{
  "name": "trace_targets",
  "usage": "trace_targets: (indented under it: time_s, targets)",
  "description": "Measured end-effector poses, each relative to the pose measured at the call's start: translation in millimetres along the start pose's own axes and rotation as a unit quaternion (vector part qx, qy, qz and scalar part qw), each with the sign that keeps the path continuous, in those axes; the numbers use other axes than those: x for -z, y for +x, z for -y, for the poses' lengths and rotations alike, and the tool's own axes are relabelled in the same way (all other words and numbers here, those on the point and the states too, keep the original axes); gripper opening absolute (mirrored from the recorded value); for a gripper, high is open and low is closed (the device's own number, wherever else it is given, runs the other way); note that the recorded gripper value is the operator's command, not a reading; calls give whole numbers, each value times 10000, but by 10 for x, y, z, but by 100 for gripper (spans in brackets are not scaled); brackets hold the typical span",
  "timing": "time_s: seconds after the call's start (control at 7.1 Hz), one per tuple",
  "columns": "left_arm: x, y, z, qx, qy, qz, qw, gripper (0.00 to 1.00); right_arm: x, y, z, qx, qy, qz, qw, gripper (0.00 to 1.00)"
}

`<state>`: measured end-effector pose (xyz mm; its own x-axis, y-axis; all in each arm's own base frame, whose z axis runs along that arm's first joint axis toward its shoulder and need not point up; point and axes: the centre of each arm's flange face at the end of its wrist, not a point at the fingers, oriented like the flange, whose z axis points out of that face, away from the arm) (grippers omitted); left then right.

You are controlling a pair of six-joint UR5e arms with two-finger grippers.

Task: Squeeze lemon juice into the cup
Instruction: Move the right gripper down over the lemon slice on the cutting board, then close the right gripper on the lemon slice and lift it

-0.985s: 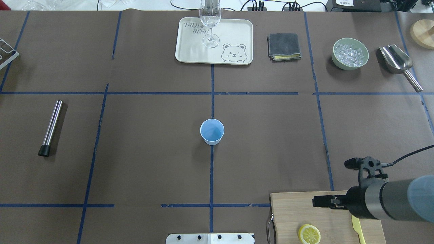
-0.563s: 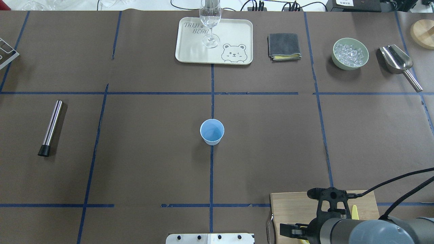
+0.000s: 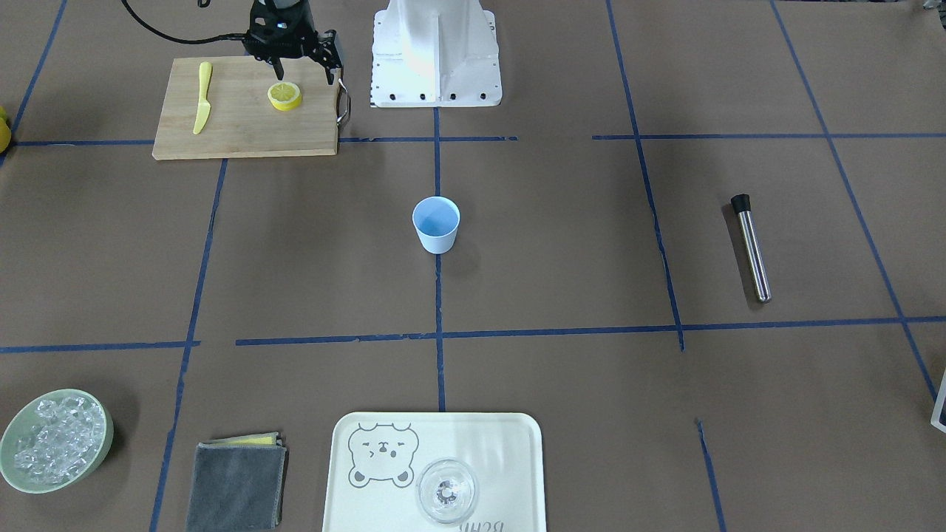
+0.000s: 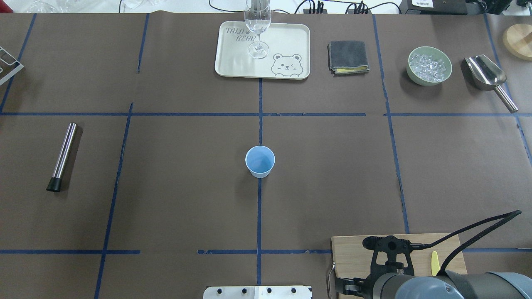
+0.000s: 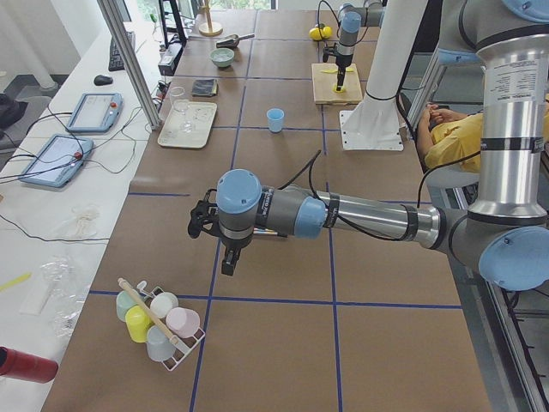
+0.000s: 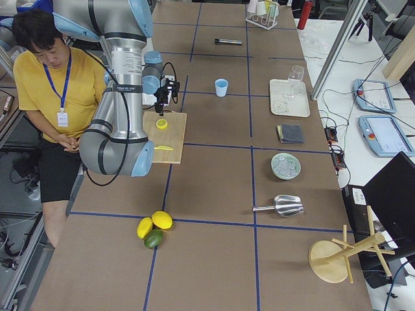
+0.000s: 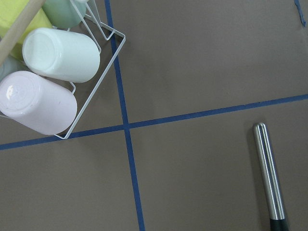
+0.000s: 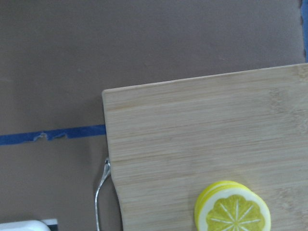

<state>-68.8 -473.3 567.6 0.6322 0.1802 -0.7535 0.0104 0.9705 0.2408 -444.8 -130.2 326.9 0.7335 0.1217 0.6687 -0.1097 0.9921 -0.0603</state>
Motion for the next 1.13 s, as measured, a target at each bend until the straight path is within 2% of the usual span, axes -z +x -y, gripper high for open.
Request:
trace_targets:
  time_s: [0.42, 1.13]
  targets:
    - [11, 36, -32, 6, 9, -154, 9999, 100, -130, 192, 72, -95, 78, -120, 9999, 100]
    - [7, 48, -115, 29, -3, -264, 9996, 100, -347, 233, 89, -237, 129, -268, 9993, 98]
